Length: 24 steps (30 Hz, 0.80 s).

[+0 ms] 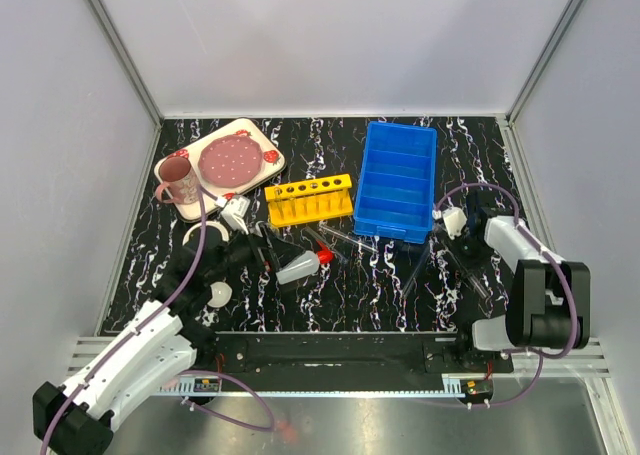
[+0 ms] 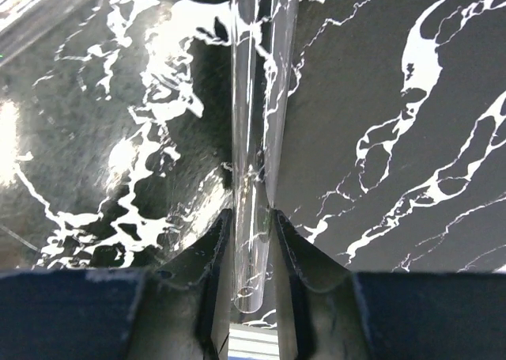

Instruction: Organize the chemistry lab equipment

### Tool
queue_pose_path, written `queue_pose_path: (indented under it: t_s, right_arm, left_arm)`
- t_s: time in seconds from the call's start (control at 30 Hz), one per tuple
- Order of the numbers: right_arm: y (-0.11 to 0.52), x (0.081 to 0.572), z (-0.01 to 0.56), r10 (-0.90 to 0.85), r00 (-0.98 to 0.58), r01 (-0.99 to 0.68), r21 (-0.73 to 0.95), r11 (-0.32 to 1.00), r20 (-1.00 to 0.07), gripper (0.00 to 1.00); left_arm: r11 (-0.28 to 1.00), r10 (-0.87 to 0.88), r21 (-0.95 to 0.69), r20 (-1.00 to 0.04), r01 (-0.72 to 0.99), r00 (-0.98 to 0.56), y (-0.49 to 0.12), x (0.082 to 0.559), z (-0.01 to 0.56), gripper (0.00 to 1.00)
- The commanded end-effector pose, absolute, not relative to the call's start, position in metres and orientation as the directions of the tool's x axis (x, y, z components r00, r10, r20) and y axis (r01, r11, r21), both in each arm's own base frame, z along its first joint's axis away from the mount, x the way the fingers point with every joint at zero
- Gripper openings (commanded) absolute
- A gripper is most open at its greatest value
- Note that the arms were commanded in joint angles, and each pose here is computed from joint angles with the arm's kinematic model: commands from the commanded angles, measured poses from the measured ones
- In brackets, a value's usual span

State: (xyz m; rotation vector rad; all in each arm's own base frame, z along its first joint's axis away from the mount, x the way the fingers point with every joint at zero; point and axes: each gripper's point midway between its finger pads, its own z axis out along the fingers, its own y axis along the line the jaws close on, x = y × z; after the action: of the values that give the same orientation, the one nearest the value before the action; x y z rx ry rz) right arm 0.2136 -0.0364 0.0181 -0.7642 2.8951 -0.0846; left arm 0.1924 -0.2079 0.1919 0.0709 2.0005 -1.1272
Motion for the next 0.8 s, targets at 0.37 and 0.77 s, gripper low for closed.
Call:
queue_pose_path:
  t_s: [0.37,0.77]
  right_arm:
    - [0.005,0.201,0.073,-0.639,-0.677,-0.684,-0.01,0.73,-0.364,0.18]
    - [0.051,0.182,0.114,-0.652,-0.49,-0.815,0.039,0.578,-0.578,0.19]
  left_arm:
    - [0.361,-0.261,-0.734,-0.672,0.575,-0.693,-0.255,0.173,0.221,0.99]
    - [0.116,-0.264,-0.874,-0.484,0.471,-0.834,-0.35,0.173,0.25,0.99]
